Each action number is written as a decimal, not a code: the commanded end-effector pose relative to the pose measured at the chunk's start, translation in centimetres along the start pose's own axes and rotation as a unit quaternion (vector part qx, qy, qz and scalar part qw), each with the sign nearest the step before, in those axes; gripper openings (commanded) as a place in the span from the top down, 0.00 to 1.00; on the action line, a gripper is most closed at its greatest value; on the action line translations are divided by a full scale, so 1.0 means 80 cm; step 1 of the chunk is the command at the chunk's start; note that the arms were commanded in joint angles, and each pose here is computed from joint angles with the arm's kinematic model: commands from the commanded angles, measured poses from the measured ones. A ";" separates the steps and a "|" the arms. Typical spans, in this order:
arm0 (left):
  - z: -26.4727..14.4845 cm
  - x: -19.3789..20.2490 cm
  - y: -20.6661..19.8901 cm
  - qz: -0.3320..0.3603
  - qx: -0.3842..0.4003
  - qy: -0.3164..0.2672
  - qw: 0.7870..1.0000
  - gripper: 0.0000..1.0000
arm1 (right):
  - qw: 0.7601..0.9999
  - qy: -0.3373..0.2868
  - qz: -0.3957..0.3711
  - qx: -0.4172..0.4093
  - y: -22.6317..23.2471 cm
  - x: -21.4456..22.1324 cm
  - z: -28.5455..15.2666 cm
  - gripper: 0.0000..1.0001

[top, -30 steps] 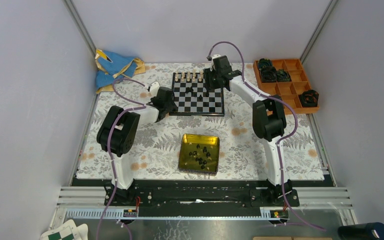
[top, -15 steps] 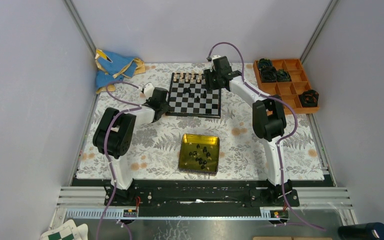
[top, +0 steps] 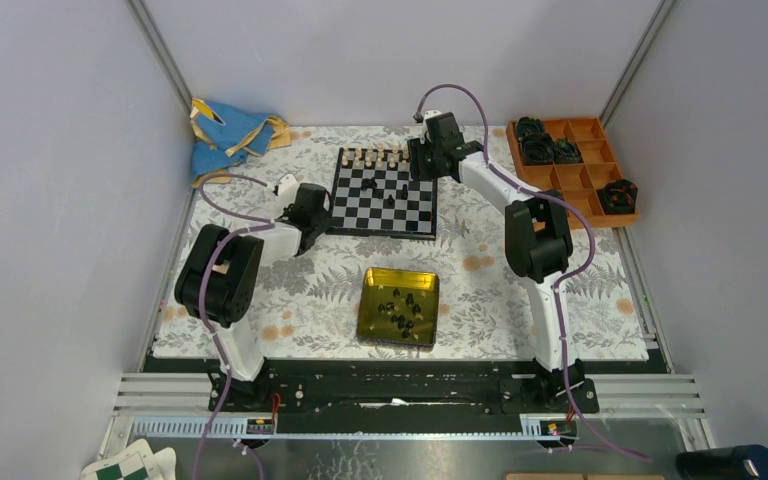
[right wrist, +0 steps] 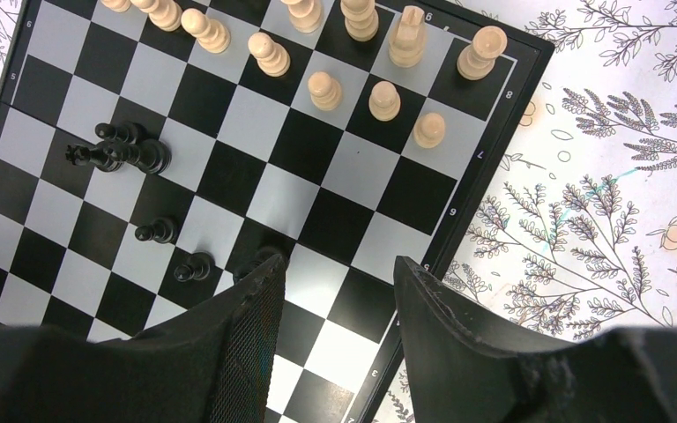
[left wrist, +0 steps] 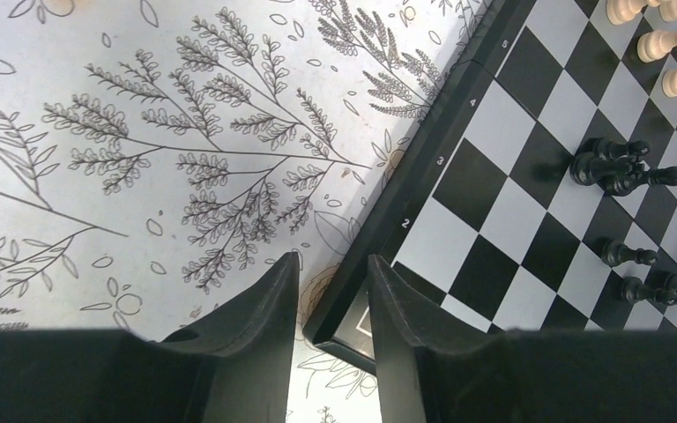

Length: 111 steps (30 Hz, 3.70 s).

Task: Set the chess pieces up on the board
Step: Move the storage box onto the chessboard, then adjust the storage box at the center of the board.

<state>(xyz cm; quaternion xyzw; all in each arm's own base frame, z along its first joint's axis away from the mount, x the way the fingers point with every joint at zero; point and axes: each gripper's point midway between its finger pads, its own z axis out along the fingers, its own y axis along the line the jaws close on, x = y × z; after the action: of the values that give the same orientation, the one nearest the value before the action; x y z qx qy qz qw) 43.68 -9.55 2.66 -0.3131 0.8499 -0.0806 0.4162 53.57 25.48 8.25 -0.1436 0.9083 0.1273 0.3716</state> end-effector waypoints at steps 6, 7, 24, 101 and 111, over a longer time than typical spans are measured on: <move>-0.015 -0.035 -0.015 -0.023 0.040 -0.044 0.998 0.52 | 1.000 -0.025 -0.010 -0.015 0.015 -0.020 -0.008 0.45; -0.015 -0.036 -0.016 -0.023 0.041 -0.045 0.998 0.51 | 1.000 -0.025 -0.010 -0.016 0.016 -0.020 -0.008 0.45; 0.009 -0.046 0.036 -0.046 -0.049 -0.038 0.997 0.67 | 0.999 -0.032 -0.015 -0.015 0.015 -0.023 -0.017 0.49; -0.034 0.009 0.006 0.017 -0.016 0.013 1.000 0.55 | 0.998 -0.045 -0.046 0.023 0.038 -0.031 -0.050 0.53; -0.031 0.001 0.010 0.003 -0.017 0.007 1.000 0.46 | 0.998 -0.030 -0.049 0.030 0.034 -0.027 -0.033 0.52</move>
<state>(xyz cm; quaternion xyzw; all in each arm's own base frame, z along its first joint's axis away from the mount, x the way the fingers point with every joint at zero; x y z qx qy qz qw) 41.38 -10.33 3.41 -0.3059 0.8627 -0.0779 0.3951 51.44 27.14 10.74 -0.1679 0.8989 0.0914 0.3942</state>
